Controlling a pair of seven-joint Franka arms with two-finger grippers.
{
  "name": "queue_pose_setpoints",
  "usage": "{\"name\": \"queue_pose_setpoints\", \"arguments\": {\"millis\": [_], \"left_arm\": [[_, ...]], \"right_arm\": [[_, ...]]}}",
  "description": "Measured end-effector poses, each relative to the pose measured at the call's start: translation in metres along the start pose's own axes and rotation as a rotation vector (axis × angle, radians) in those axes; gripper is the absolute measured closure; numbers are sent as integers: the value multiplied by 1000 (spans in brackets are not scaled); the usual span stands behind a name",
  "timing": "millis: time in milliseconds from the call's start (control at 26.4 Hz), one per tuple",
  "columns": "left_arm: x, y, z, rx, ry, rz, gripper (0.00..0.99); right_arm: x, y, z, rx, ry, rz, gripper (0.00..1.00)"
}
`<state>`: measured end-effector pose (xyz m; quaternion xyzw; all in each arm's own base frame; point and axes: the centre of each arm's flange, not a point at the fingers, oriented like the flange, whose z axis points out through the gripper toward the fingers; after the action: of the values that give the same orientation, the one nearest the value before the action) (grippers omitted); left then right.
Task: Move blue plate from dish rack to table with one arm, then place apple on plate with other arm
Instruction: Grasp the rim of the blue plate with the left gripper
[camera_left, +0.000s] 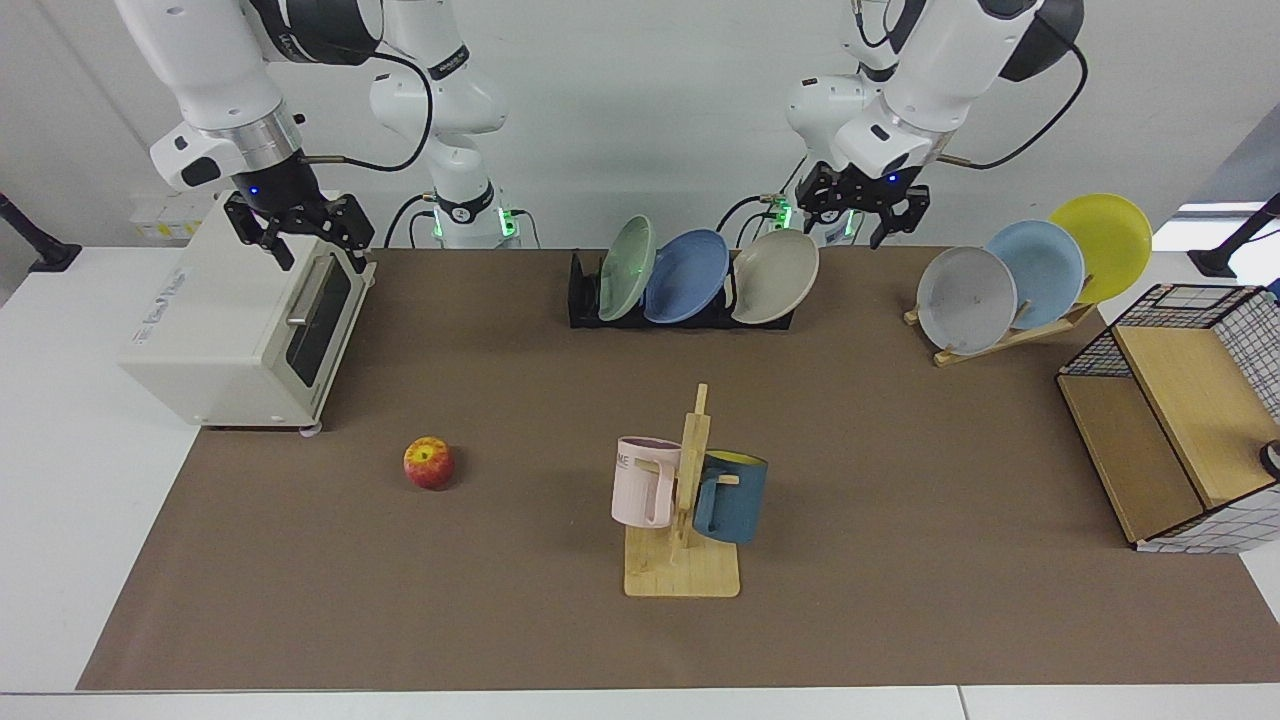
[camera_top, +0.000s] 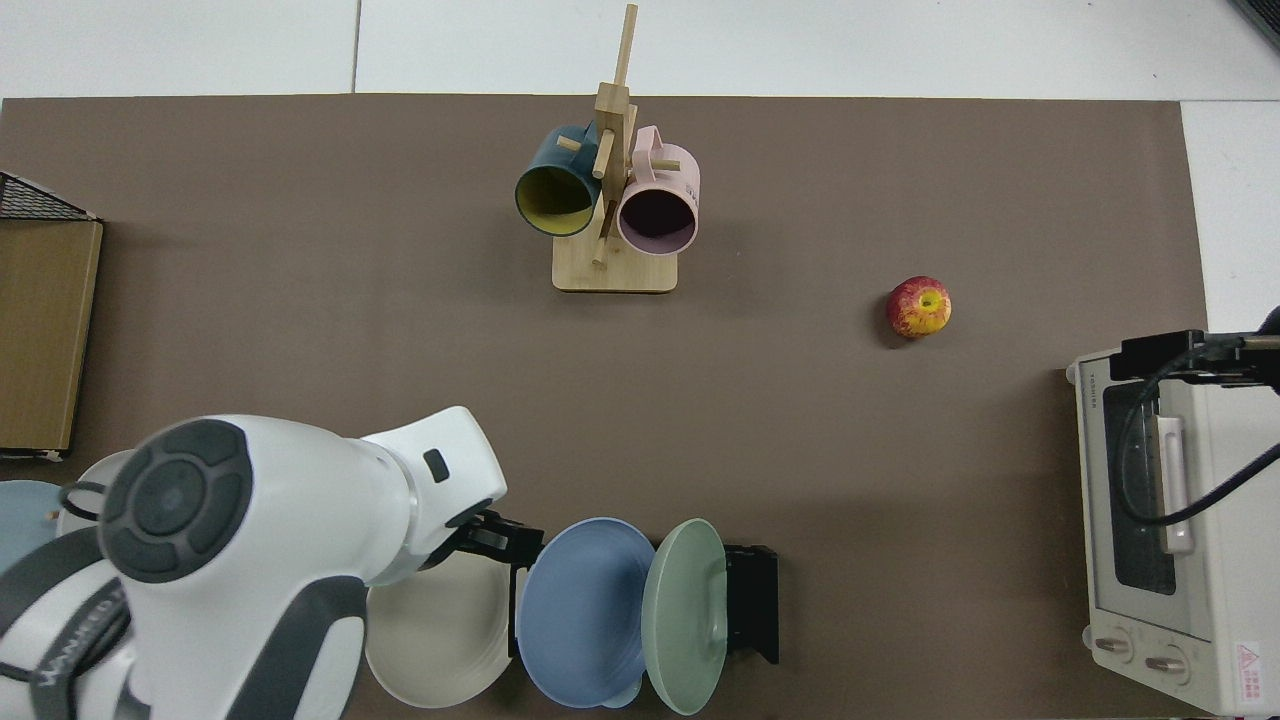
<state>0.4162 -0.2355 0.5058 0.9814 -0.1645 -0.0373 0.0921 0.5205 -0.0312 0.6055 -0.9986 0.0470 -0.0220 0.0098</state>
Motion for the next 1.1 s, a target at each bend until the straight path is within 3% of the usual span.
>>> {"name": "queue_pose_setpoints", "arguments": {"millis": [341,493,607,645,797,911,949,986,1100], "left_arm": [[-34,31,111,22,-65,52,0],[-43,31,131,28,-87,51,26],[-45,33,133,30,-91,54,185],[-45,35,134,31,-92,58,308],[-50,46,138,42,-98,76,612],[-54,56,141,53,-100,75,626],[-54,58,140,54,-99,72,648],[-54,58,139,55,-96,70,736],[-55,59,135,54,-86,68,780]], "right_arm": [[0,0,0,0,0,0,0],[0,0,0,0,0,0,0],[0,0,0,0,0,0,0],[0,0,0,0,0,0,0],[0,0,0,0,0,0,0],[0,0,0,0,0,0,0],[0,0,0,0,0,0,0],[0,0,0,0,0,0,0],[0,0,0,0,0,0,0]]}}
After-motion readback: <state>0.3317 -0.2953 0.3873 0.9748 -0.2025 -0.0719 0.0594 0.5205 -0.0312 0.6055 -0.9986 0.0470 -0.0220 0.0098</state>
